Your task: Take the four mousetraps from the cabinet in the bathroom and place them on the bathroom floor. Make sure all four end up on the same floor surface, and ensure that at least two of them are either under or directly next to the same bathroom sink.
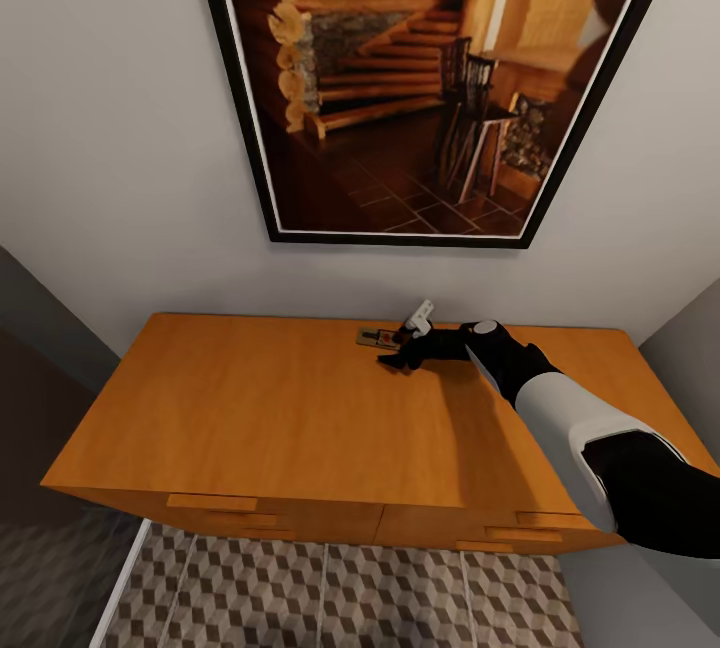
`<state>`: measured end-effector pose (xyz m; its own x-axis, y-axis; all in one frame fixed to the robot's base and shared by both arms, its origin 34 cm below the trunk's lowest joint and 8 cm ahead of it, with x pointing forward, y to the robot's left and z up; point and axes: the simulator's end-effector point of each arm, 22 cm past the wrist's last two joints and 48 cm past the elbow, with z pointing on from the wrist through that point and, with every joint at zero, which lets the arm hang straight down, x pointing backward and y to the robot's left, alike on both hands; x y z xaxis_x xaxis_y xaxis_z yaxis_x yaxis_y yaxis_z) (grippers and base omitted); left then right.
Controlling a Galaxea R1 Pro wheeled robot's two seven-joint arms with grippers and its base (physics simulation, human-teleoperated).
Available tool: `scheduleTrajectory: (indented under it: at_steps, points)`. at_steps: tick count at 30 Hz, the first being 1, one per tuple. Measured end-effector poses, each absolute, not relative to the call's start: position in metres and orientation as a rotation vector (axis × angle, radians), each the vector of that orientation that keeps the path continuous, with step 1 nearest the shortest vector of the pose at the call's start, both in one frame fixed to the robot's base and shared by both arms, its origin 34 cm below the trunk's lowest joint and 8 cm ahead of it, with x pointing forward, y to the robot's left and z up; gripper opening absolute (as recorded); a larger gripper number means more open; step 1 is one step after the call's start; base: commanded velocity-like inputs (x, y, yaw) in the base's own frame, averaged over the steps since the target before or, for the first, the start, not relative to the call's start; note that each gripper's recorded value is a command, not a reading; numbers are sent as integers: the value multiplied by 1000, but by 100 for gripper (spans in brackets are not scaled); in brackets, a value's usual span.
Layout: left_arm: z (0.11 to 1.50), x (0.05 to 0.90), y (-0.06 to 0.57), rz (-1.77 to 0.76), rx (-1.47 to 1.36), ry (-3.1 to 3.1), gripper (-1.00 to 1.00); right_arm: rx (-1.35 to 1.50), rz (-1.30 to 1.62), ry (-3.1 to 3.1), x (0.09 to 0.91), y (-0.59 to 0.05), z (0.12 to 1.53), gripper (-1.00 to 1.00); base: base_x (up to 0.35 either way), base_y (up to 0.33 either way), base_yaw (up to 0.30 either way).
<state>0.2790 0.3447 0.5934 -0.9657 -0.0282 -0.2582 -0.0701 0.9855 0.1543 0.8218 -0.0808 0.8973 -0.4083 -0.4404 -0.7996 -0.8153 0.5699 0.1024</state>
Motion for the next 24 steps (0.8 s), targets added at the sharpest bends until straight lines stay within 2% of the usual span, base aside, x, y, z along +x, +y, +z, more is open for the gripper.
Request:
scheduleTrajectory:
  at_steps: [14,15,24]
  points:
    - [593,279,345,236,-72,2873,-100,-998,638,2049,822,-81,897,100,0,0,0]
    - [593,279,345,236,-72,2873,-100,-997,638,2049,822,-81,898,-100,0,0,0]
    - [593,279,345,237,-72,2873,-100,-999,641,2048,821,-81,897,-100,0,0,0]
